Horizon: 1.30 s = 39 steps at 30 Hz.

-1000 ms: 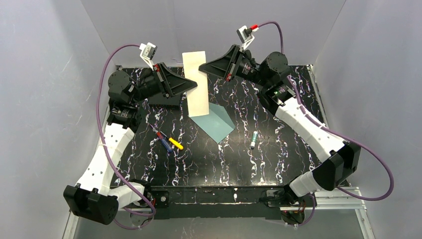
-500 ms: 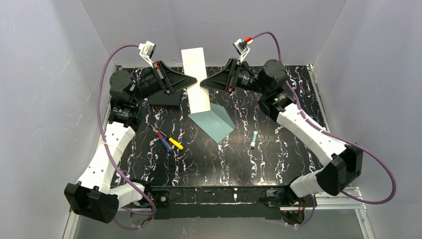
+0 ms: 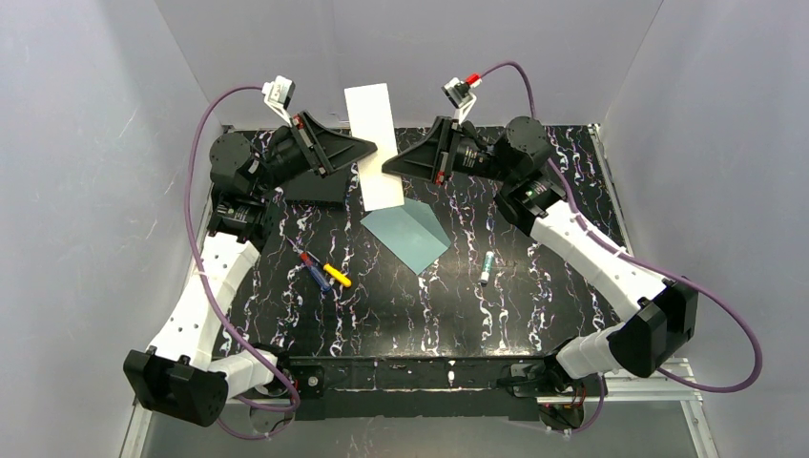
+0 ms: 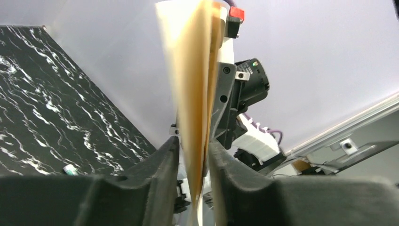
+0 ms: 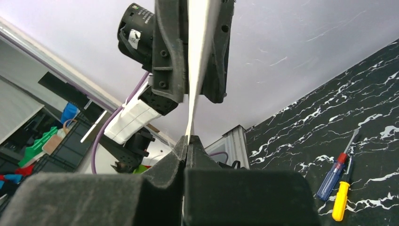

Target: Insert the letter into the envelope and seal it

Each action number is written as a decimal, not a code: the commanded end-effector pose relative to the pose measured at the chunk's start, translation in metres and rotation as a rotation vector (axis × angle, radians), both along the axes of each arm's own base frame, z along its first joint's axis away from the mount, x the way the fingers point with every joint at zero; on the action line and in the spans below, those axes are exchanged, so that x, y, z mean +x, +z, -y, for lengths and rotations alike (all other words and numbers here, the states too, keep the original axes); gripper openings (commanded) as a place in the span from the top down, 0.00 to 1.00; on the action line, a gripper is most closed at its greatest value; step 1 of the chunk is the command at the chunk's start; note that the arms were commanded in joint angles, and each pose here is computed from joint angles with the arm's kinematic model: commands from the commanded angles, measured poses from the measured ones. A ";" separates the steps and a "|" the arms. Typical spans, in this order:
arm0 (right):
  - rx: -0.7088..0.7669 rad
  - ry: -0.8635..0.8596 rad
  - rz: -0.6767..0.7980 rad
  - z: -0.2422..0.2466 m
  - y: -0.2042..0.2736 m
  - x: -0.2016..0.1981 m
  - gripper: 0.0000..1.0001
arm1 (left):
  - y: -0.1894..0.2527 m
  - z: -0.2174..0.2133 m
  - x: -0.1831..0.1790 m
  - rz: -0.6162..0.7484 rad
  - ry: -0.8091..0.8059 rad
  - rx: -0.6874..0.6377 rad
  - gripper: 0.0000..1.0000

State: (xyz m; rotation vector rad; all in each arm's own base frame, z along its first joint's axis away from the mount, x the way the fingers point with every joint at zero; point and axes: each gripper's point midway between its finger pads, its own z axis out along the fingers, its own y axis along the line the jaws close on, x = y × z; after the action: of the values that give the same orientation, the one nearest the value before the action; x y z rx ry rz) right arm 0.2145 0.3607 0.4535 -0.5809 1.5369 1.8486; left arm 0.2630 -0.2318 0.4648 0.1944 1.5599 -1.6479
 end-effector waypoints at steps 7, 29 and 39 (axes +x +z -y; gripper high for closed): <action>0.289 -0.219 0.020 0.021 0.056 0.020 0.99 | 0.014 -0.011 -0.015 0.034 0.052 -0.052 0.35; 0.392 -0.292 0.025 0.016 0.073 0.042 0.99 | 0.004 0.010 -0.019 0.022 -0.011 -0.091 1.00; 0.399 -0.366 0.121 0.029 0.104 0.050 0.87 | 0.002 0.012 -0.044 0.103 -0.096 -0.039 1.00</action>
State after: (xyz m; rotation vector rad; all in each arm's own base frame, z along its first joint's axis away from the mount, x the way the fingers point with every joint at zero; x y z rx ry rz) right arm 0.2671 0.3548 0.5042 -0.1910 1.2516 1.7873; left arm 0.2482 -0.2436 0.4560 0.1638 1.5103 -1.7164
